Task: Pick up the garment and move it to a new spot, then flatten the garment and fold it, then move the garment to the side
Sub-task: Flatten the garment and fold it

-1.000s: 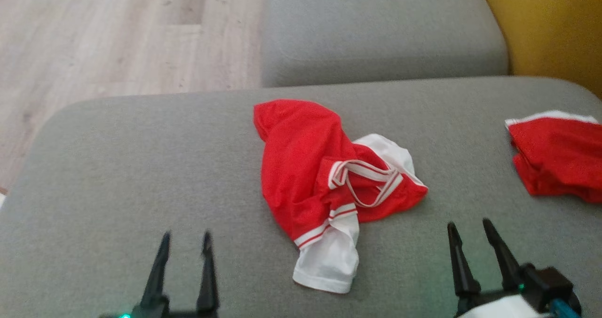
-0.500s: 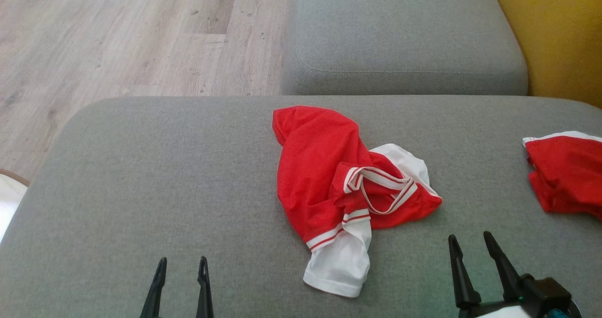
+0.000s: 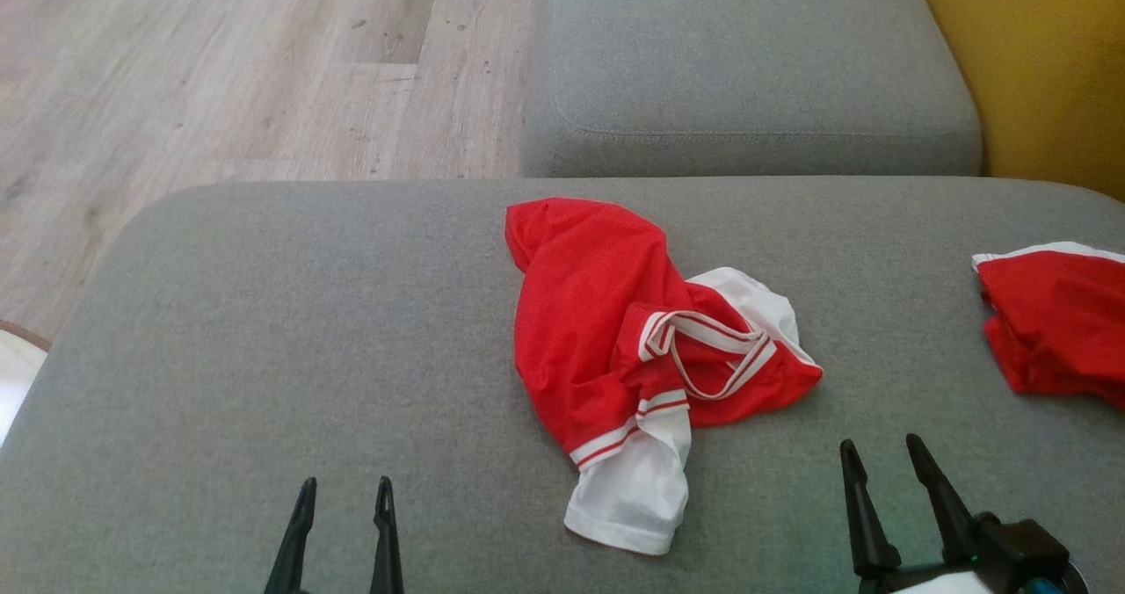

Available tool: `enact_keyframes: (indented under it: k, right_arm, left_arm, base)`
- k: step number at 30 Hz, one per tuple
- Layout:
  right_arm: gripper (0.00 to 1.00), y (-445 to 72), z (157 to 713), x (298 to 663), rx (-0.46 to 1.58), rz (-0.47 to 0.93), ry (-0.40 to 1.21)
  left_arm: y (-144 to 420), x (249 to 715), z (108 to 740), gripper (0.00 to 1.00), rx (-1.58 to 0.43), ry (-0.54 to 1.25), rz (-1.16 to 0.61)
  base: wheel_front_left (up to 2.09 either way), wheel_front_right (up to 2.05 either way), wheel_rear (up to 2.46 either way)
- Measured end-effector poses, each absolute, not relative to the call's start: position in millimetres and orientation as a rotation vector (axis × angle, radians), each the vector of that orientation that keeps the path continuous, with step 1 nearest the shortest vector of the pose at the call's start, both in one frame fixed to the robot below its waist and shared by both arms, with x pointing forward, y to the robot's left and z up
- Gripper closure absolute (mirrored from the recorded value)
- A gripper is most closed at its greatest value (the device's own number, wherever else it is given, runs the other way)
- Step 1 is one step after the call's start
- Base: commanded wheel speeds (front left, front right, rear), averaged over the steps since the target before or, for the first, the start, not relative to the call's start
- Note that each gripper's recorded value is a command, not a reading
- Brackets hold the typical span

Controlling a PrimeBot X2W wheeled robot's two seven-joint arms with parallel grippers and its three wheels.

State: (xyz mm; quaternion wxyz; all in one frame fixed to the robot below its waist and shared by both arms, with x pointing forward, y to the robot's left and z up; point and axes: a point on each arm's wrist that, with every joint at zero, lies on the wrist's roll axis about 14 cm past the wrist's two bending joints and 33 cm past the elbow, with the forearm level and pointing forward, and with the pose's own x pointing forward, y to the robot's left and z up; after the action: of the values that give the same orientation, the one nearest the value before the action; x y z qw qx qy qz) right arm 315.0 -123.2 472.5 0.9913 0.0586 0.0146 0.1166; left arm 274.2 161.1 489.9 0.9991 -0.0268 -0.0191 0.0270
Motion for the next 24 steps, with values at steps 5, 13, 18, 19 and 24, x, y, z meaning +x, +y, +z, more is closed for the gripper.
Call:
enact_keyframes:
  k: [5, 13, 18, 19, 24]
  right_arm:
    - [0.0, -125, 471, 314, 0.119, 0.227, 0.034]
    - [0.0, -128, 469, 313, 0.121, 0.217, 0.038]
    - [0.0, -128, 464, 312, 0.125, 0.211, 0.056]
    - [0.0, -130, 461, 312, 0.128, 0.205, 0.067]
    - [0.0, -137, 450, 310, 0.133, 0.177, 0.105]
  left_arm:
    - [158, 276, 492, 0.0, -0.049, -0.043, 0.044]
    - [153, 278, 489, 0.0, -0.048, -0.033, 0.027]
    - [135, 286, 483, 0.0, -0.051, -0.009, -0.043]
    - [122, 295, 486, 0.0, -0.043, -0.015, -0.099]
    - [64, 335, 501, 0.0, 0.01, -0.062, -0.321]
  base:
    - [0.0, 0.0, 0.0]
    - [0.0, 0.0, 0.0]
    - [0.0, 0.0, 0.0]
    - [0.0, 0.0, 0.0]
    - [0.0, 0.0, 0.0]
